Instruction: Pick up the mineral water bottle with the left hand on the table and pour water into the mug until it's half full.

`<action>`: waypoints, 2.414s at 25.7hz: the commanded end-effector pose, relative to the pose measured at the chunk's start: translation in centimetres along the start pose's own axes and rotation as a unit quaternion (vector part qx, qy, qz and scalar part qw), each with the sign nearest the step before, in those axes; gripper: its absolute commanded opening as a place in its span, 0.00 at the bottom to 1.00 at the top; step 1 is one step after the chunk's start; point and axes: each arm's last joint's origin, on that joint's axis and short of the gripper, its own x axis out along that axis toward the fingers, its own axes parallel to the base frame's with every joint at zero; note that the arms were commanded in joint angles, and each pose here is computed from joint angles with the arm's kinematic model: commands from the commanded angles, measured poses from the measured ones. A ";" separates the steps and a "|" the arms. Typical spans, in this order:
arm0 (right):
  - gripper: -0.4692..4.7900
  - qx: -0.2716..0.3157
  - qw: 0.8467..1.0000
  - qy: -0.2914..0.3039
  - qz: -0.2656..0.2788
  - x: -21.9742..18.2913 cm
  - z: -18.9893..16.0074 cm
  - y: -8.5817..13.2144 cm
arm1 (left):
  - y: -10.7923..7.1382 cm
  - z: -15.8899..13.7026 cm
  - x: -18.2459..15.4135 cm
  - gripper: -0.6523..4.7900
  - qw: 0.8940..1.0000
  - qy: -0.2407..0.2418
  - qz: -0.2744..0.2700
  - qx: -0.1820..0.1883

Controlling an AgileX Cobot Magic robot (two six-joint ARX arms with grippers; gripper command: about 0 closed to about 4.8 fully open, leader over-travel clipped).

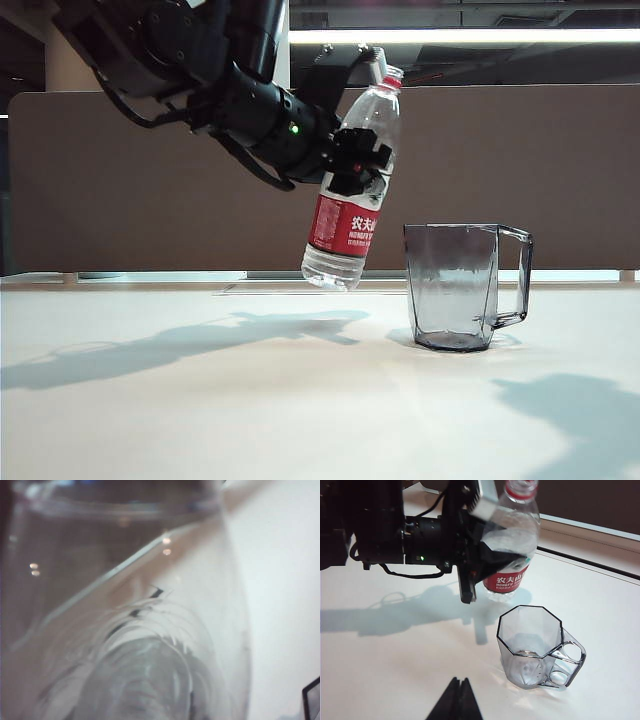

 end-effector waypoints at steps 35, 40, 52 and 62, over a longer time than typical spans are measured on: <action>0.07 -0.002 1.000 -0.010 0.001 -0.1 0.3 0.0 | 0.1 0.6 1.3 0.44 0.948 -0.014 0.009 0.319; 0.07 -0.002 1.000 0.002 0.001 -0.1 0.0 0.0 | 0.1 0.6 1.3 0.44 0.948 -0.014 0.009 0.319; 0.07 -0.001 1.000 0.014 0.000 -0.1 -0.2 0.0 | 0.1 0.6 1.4 0.44 0.924 -0.023 0.019 0.380; 0.07 -0.001 1.000 0.014 0.000 -0.1 -0.2 0.0 | -0.1 0.1 2.0 0.44 0.888 -0.029 0.029 0.459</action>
